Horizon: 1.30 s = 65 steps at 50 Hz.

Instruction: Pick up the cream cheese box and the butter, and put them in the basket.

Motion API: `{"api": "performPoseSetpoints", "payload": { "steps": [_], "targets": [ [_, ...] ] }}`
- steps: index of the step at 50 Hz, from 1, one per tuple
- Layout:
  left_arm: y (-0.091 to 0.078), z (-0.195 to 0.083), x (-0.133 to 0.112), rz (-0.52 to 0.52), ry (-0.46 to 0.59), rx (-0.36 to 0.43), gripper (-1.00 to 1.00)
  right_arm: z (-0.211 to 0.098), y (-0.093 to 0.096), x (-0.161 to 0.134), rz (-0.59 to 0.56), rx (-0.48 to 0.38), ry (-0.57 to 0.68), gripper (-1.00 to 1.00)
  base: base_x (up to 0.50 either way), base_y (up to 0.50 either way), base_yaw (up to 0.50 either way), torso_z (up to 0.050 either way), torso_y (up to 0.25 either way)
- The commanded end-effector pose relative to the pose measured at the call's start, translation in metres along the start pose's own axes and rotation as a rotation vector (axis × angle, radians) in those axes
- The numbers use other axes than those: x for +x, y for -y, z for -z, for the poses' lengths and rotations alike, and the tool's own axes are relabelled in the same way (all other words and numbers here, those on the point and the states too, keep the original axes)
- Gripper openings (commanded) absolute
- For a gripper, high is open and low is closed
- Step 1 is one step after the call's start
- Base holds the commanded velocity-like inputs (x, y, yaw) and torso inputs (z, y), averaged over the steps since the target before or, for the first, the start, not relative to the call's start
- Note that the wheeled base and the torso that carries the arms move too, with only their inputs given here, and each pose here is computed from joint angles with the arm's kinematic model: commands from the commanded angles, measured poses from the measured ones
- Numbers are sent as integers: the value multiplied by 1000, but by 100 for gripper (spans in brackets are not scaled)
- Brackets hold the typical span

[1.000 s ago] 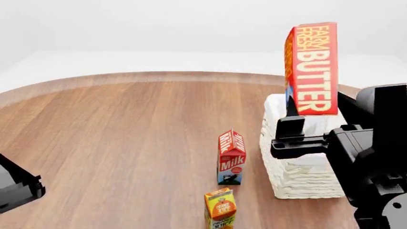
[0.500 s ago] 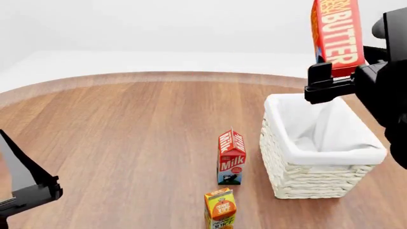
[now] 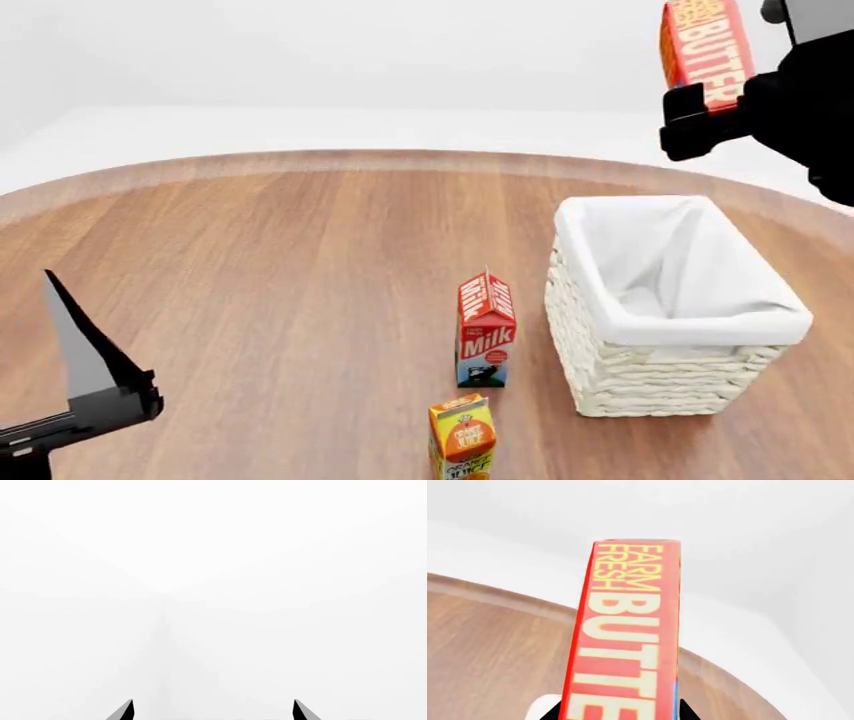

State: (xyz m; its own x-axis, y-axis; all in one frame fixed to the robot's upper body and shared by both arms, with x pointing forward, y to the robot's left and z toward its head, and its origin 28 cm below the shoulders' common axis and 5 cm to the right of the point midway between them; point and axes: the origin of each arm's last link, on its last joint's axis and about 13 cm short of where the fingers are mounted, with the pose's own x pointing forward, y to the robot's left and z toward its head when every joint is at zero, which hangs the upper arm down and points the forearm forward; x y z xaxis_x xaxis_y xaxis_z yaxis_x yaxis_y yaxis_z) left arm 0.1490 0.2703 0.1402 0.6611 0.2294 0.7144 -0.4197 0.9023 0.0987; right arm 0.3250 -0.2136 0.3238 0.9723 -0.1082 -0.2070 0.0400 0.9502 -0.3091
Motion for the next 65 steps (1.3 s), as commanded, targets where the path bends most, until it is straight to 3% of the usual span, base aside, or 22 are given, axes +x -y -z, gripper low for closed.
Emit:
{"api": "performPoseSetpoints", "payload": {
  "steps": [1, 14, 26, 40, 65],
  "targets": [
    [2, 0, -1, 12, 1, 6, 100, -5, 8, 22, -4, -41, -24, -100, 0, 0, 0, 0, 0],
    [5, 1, -2, 27, -6, -3, 100, 4, 8, 39, -42, -67, -83, -100, 0, 0, 0, 1, 2],
    [7, 2, -3, 37, -8, -8, 100, 23, 13, 37, -30, -54, -124, -100, 0, 0, 0, 0, 1],
    [8, 2, -4, 48, -7, -18, 100, 47, 5, 42, -48, -44, -170, -100, 0, 0, 0, 1, 1],
    [9, 5, -5, 54, -15, -21, 100, 63, 1, 41, -61, -62, -215, -100, 0, 0, 0, 0, 2]
  ]
}}
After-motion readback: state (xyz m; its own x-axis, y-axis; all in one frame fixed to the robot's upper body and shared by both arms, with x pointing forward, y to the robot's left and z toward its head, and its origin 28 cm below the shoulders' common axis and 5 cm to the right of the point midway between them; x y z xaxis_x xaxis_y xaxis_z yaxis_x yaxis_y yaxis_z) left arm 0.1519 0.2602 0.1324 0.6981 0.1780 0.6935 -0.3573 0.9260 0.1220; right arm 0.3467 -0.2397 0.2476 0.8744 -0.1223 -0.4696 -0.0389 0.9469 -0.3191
